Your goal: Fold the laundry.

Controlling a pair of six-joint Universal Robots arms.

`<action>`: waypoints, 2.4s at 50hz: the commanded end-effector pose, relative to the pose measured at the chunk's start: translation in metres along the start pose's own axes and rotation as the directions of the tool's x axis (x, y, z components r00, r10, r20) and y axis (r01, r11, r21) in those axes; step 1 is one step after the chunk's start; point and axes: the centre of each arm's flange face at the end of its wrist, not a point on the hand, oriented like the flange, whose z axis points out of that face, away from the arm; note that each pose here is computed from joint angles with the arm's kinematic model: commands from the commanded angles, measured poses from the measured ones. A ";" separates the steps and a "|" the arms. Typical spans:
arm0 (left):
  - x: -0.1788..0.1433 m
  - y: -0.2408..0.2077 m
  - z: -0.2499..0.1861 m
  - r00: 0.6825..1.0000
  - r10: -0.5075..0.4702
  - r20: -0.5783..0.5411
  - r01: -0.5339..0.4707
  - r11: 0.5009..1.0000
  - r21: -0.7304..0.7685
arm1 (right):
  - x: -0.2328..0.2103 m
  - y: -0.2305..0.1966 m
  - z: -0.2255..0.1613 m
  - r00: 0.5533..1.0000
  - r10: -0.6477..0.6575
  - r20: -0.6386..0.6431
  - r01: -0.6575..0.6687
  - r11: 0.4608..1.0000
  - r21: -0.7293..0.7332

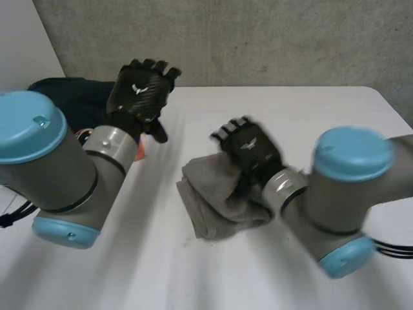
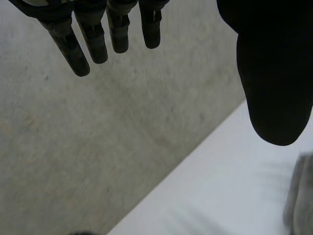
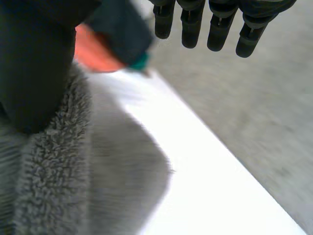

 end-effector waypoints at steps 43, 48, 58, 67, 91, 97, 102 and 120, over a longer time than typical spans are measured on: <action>0.059 0.006 0.008 0.974 -0.109 -0.197 0.061 0.969 -0.239 | 0.045 0.043 -0.013 0.973 0.186 -0.136 -0.219 0.930 -0.294; 0.057 -0.022 0.013 0.905 -0.142 -0.400 0.101 0.987 -0.122 | 0.032 0.062 -0.028 0.958 0.266 -0.108 -0.287 0.895 -0.343; 0.068 -0.038 0.007 0.795 -0.147 -0.588 0.134 0.989 -0.066 | 0.014 0.079 -0.019 0.898 0.436 -0.057 -0.433 0.858 -0.277; 0.078 -0.034 0.001 0.779 -0.155 -0.608 0.132 0.988 -0.083 | 0.011 0.100 0.003 0.900 0.431 -0.061 -0.429 0.855 -0.291; 0.073 -0.052 0.005 0.807 -0.137 -0.575 0.144 0.989 -0.033 | 0.254 0.141 0.078 0.756 0.314 -0.575 -0.339 0.938 0.066; 0.075 -0.059 0.004 0.804 -0.134 -0.579 0.153 0.988 -0.016 | 0.324 0.170 0.085 0.673 0.243 -0.698 -0.241 0.965 0.104; 0.078 -0.060 0.003 0.802 -0.135 -0.582 0.154 0.988 -0.018 | 0.354 0.187 0.074 0.642 0.216 -0.736 -0.225 0.970 0.089; 0.079 -0.056 0.002 0.806 -0.146 -0.574 0.154 0.987 -0.034 | 0.371 0.193 0.042 0.597 -0.114 -0.794 -0.106 0.970 -0.219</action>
